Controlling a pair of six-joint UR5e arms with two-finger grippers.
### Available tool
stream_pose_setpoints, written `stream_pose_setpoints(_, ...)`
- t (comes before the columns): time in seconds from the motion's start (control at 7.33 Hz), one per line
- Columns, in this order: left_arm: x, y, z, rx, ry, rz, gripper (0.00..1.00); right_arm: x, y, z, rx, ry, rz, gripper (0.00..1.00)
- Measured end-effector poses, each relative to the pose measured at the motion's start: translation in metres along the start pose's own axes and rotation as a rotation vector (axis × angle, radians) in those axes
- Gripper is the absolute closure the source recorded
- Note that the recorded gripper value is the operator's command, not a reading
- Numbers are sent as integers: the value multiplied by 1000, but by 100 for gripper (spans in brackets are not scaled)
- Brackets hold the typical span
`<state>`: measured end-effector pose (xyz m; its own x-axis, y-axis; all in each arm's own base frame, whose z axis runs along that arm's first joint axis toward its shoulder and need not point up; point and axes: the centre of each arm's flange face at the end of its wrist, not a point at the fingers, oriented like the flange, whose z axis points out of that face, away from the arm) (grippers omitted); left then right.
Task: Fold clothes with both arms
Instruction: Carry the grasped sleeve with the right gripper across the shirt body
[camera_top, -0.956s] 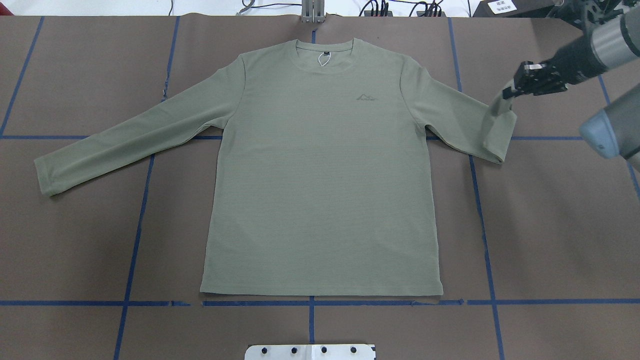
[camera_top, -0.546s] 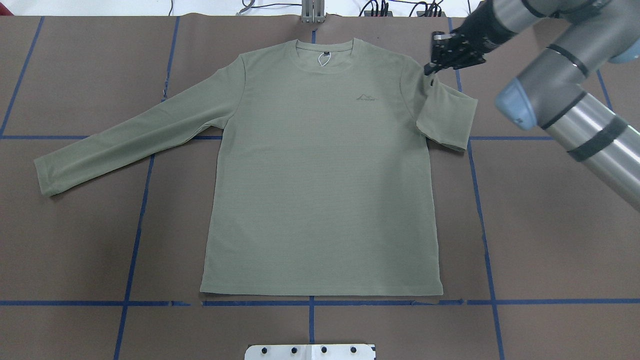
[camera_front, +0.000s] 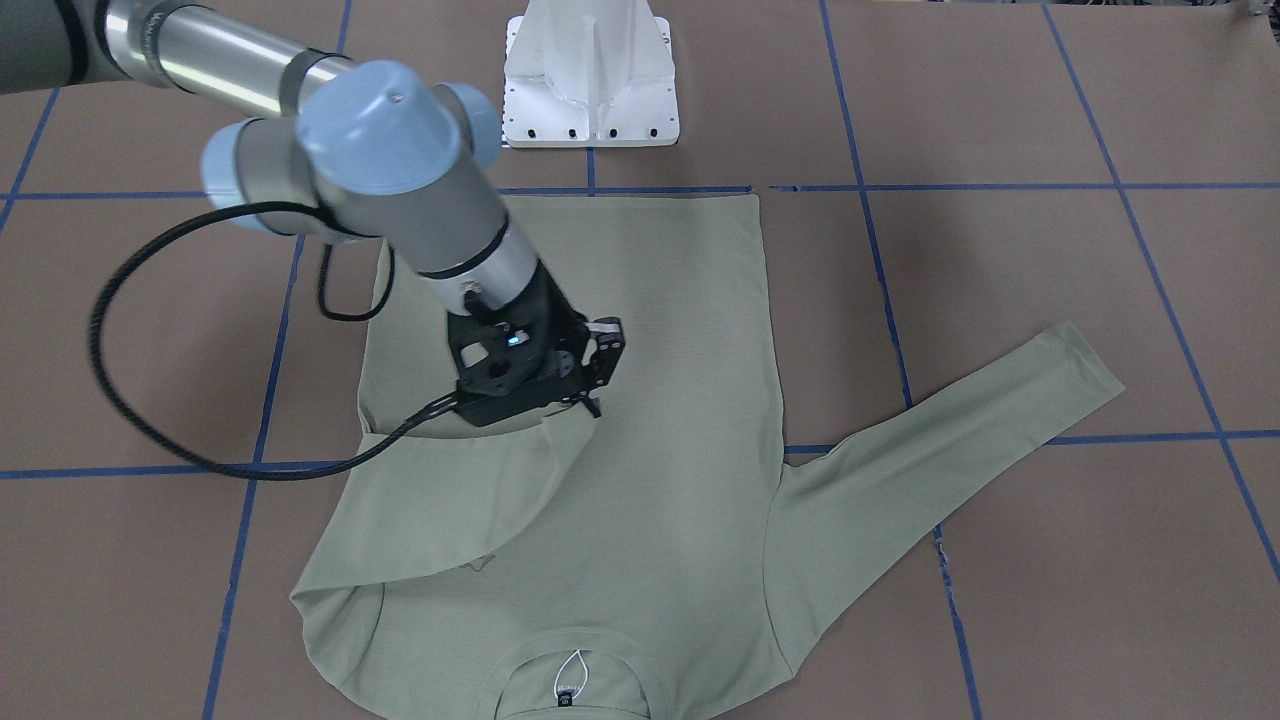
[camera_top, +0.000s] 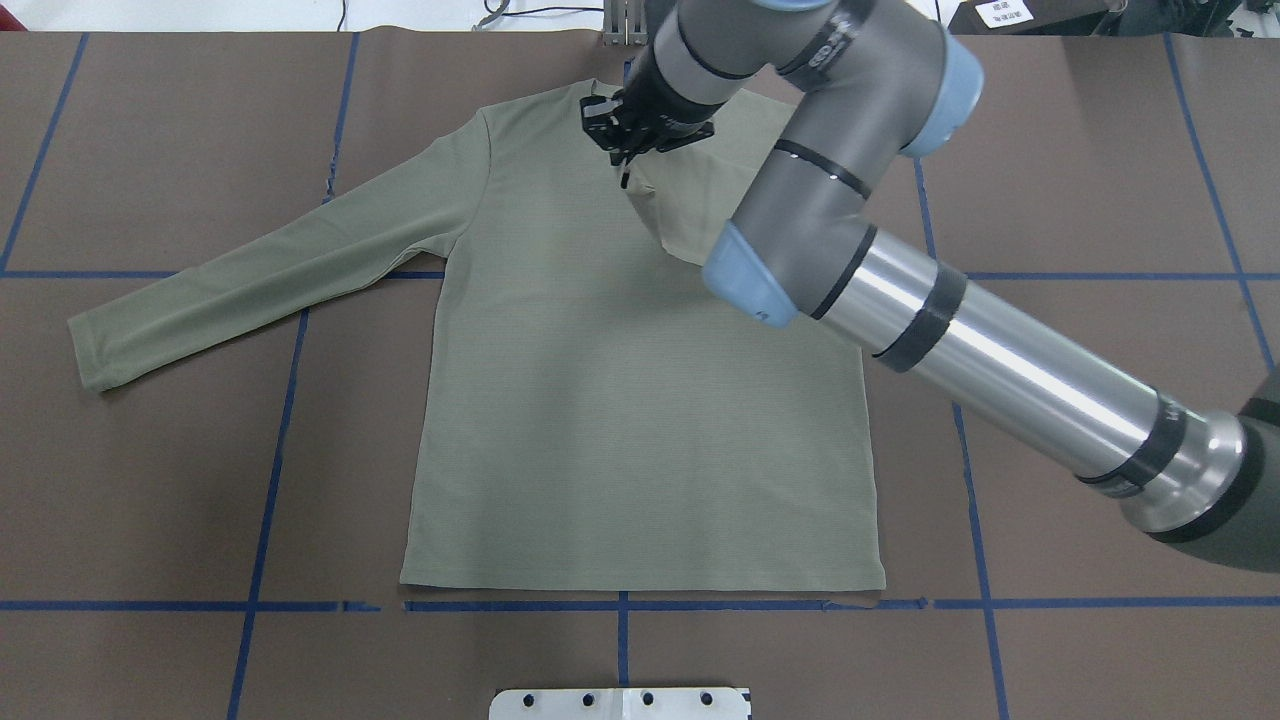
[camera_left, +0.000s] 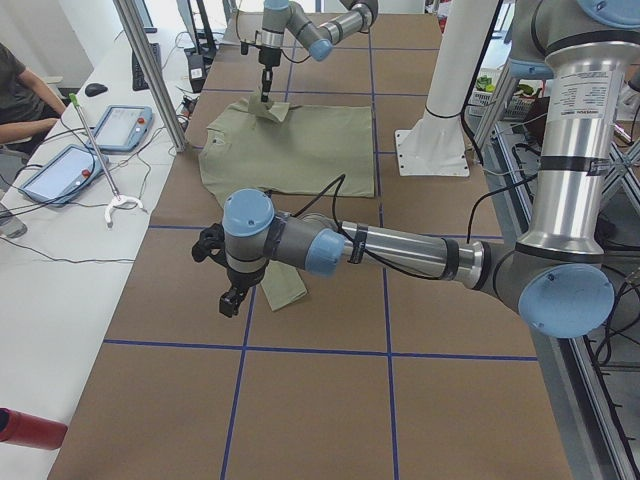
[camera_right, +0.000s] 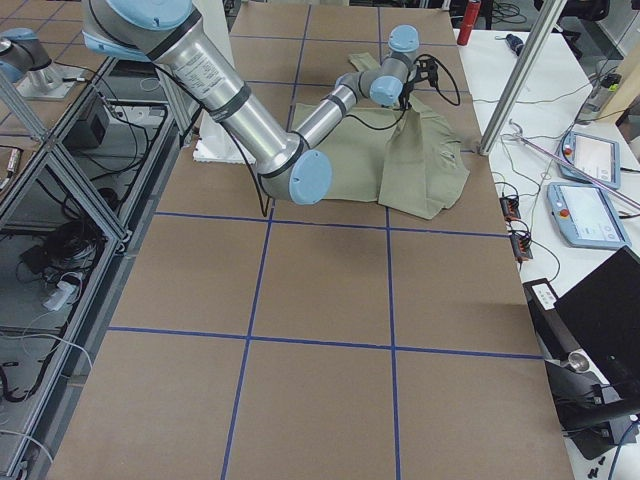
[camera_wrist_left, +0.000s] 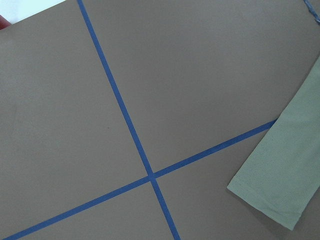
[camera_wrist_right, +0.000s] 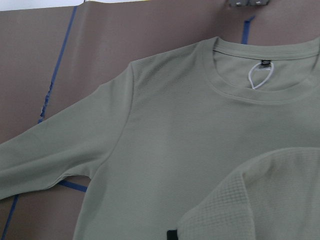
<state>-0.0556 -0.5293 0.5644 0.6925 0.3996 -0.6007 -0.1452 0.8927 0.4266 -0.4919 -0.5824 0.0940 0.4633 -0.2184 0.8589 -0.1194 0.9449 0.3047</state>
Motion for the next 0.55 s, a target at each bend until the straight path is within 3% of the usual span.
stream_pose_setpoints(0.27,0,1,0,-1,0,0,0,-41,28,38,28,43,-82,100)
stream_pose_setpoints(0.55,0,1,0,-1,0,0,0,-49,32,74,6,92,-93,100)
